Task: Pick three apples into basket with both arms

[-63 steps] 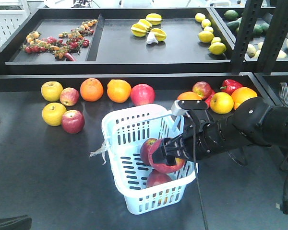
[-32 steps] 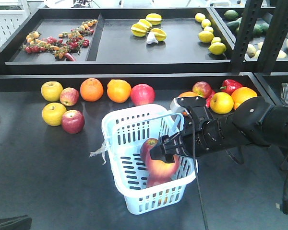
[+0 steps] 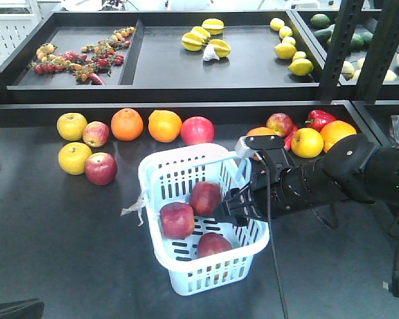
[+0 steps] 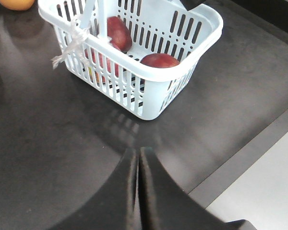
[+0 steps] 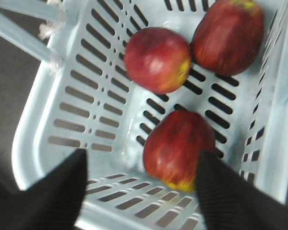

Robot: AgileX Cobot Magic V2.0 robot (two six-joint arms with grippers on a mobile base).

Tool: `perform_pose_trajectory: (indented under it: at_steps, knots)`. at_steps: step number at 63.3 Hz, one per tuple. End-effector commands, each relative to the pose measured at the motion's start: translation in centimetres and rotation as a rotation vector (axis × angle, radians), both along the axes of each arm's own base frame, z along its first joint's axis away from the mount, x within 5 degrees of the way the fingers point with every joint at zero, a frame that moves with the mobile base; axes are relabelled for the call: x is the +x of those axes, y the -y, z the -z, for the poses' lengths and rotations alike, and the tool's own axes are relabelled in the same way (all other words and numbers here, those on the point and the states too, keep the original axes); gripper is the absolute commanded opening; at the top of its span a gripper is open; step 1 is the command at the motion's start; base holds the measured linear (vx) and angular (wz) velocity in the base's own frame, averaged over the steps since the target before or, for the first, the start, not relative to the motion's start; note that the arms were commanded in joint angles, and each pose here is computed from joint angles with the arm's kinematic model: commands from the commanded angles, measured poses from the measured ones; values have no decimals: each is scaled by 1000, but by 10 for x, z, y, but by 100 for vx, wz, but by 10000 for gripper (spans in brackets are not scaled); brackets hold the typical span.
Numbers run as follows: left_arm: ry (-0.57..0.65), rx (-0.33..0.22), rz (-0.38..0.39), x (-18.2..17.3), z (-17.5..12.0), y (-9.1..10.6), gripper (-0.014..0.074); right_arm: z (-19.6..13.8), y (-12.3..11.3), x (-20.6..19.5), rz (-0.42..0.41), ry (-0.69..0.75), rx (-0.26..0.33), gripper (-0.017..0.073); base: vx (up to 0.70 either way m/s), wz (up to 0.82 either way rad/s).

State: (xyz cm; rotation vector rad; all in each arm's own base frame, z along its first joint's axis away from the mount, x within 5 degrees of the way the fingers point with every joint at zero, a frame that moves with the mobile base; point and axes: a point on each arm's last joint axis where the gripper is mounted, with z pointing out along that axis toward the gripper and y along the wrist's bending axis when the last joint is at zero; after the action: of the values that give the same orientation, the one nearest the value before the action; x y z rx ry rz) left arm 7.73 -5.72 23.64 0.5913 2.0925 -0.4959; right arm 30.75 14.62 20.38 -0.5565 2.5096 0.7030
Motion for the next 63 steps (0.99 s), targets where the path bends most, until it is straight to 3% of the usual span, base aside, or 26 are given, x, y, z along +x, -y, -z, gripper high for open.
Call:
perform_pose_trajectory:
  at_steps: [1,14,43,63]
  knots:
    - [48,-58,-35,5,-12,1,-6,-28,-2,-3,-16,62,50,304,0,0]
    - [48,-58,-35,5,-12,1,-6,-45,-1,-18,-94,60,60,-16,0,0]
    - [48,-58,-35,5,-12,1,-6,-93,3,-64,-269,56,130,-4,0,0]
    - [46,-58,-33,5,-12,1,-6,-162,29,-132,-352,332,84,-4,0,0]
